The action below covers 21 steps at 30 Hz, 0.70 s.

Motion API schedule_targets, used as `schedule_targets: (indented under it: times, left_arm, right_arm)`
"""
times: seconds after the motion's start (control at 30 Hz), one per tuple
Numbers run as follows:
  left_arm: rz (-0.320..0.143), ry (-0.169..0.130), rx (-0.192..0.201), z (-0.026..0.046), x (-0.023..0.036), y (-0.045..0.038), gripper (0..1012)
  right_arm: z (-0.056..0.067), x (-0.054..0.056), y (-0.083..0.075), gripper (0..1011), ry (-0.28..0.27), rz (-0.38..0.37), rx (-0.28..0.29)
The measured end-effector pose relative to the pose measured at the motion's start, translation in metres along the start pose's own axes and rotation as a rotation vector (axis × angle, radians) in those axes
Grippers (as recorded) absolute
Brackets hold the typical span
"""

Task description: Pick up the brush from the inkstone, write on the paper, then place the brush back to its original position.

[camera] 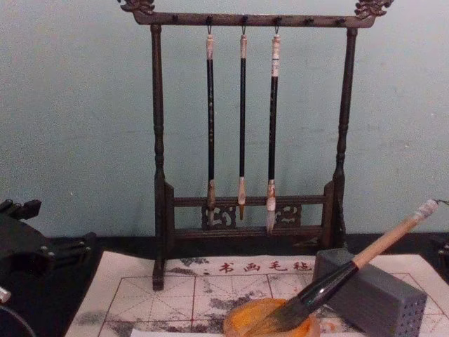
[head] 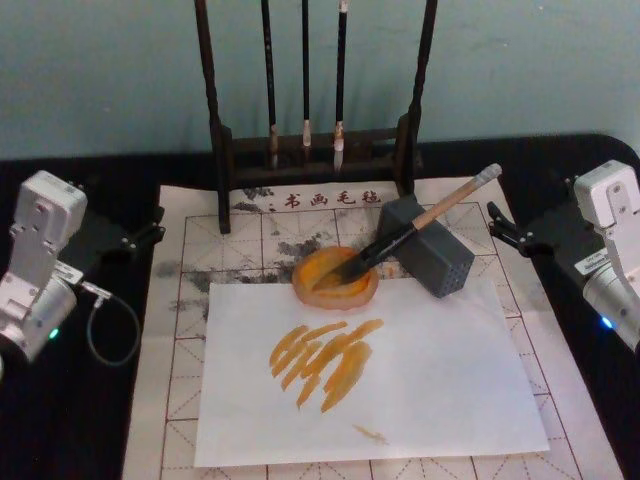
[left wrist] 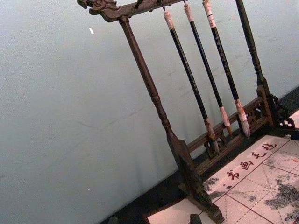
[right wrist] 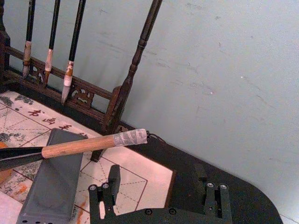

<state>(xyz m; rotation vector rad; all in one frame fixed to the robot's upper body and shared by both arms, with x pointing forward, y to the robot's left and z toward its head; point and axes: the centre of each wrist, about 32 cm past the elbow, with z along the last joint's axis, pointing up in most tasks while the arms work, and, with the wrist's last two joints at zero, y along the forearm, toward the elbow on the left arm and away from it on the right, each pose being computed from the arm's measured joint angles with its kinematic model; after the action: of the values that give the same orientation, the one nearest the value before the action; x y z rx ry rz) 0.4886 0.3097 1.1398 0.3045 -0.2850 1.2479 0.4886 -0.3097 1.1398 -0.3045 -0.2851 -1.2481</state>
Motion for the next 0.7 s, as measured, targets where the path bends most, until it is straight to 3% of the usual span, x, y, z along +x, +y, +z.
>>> schedule_targets:
  times: [0.4,0.7]
  left_arm:
    - [0.000,0.000,0.000,0.0000,0.0000,0.0000,1001]
    - [0.000,0.000,0.000,0.0000,0.0000,0.0000,1001]
  right_arm:
    - [0.001,0.002,0.000,1000,0.015,0.001,0.002]
    - [0.008,0.012,-0.005,1000,0.172,0.044,-0.013]
